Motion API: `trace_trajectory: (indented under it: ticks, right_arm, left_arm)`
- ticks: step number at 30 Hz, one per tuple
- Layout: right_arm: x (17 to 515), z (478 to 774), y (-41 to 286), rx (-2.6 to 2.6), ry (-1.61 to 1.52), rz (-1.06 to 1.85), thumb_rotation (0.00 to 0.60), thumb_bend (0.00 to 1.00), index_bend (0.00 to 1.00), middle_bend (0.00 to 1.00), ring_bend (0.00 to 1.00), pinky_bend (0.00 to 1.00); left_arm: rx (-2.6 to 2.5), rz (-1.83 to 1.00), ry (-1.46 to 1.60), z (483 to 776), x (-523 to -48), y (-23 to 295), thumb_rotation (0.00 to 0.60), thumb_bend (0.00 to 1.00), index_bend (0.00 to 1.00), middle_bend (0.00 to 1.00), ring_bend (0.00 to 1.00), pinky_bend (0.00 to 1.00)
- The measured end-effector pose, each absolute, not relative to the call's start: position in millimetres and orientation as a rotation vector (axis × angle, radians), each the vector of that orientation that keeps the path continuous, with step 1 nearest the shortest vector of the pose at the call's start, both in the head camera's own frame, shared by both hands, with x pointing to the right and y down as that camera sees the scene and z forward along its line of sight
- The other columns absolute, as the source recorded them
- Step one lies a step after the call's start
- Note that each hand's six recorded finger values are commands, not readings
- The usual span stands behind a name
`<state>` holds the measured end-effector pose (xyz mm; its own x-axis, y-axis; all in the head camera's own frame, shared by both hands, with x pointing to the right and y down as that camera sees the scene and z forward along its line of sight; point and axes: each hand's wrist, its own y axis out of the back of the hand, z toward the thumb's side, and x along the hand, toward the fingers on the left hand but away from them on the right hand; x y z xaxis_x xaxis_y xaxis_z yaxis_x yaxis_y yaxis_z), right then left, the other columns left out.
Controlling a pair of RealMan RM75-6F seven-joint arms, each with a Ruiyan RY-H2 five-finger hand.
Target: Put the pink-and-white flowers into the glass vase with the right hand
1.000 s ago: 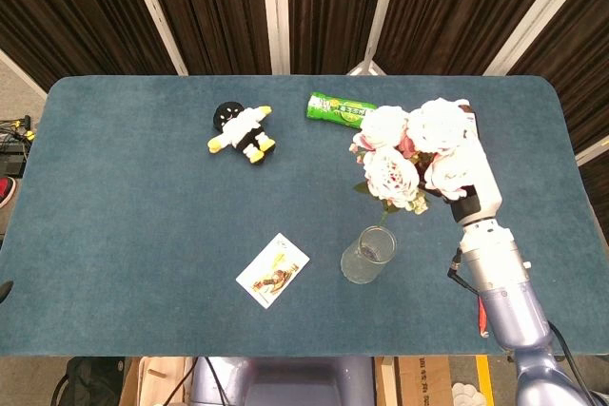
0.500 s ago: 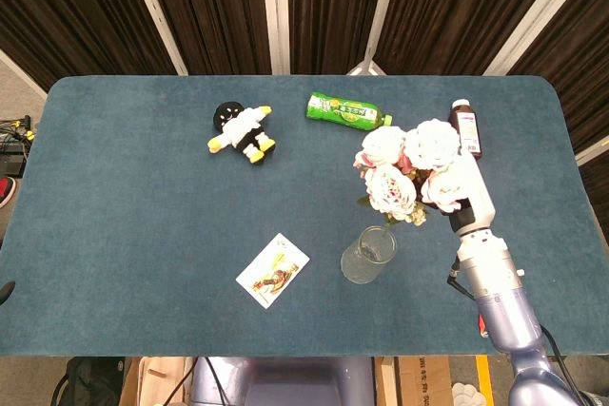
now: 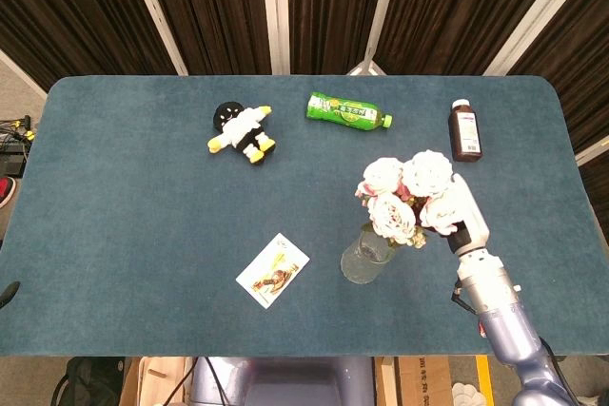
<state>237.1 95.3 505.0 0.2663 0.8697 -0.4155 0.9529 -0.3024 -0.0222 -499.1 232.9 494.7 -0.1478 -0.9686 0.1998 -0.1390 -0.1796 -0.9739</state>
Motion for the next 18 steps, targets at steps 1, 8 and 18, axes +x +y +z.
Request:
trace_trajectory:
  ticks: [1,8,18]
  right_arm:
    - [237,507,98,2.307,1.683,-0.523,0.6,0.6,0.57,0.54,0.52,0.17]
    - [234,528,116,2.327,1.598,-0.566,0.6,0.6,0.57,0.5,0.45,0.17]
    - [227,539,130,2.412,1.448,-0.646,0.6,0.24,0.25,0.13,0.14,0.04]
  left_arm:
    - [-1.366,-1.414,1.326,495,-499,233,0.6,0.2,0.15,0.0,0.0,0.0]
    - [-1.367,-1.415,1.321,496,-498,233,0.6,0.2,0.15,0.0,0.0,0.0]
    - [-1.366,-1.417,1.319,496,-498,233,0.6,0.2,0.15,0.0,0.0,0.0]
